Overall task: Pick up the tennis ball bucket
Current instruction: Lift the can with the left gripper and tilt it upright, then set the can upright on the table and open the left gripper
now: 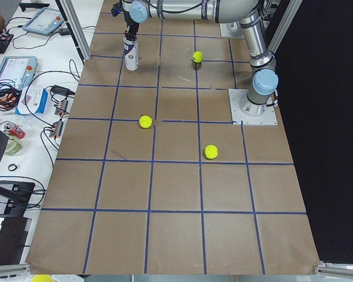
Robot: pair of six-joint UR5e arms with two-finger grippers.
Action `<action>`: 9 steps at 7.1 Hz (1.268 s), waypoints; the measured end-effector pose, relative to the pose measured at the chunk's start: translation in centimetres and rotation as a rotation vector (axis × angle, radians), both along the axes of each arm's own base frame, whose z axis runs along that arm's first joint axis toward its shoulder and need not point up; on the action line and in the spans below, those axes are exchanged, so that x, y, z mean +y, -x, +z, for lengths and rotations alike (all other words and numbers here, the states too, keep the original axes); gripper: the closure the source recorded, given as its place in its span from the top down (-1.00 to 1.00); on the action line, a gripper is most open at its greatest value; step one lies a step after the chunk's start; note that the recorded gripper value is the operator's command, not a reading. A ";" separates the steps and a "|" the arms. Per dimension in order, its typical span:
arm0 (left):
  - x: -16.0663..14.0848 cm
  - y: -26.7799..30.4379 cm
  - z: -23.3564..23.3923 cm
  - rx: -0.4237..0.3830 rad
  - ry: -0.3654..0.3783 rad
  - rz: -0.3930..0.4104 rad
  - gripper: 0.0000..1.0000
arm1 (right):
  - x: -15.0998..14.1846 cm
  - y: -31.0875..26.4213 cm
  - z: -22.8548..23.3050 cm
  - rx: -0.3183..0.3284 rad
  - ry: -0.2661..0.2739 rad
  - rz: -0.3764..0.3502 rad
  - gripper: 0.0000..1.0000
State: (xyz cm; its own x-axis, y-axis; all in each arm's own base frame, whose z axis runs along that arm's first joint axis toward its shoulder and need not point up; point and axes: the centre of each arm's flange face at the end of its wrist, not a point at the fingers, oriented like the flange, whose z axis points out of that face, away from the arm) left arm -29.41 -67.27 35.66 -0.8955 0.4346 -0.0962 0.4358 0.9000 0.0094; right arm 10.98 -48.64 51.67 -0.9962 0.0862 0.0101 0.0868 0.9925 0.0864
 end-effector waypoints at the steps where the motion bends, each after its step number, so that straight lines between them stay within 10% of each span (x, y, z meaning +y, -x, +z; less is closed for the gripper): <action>1: -0.1 0.0 -0.5 -0.004 -0.011 0.000 0.42 | 0.0 0.0 0.0 0.000 0.000 0.000 1.00; 2: -0.1 0.1 -0.9 -0.006 -0.017 0.008 0.99 | 0.0 0.0 0.0 -0.001 0.001 0.000 1.00; 6: 1.4 0.1 1.6 0.007 -0.006 0.030 1.00 | -2.0 -0.6 -0.2 -0.008 0.081 0.020 1.00; 9: 8.5 -2.6 9.1 0.024 0.051 0.050 1.00 | -2.3 -0.7 -0.7 -0.013 0.082 0.024 1.00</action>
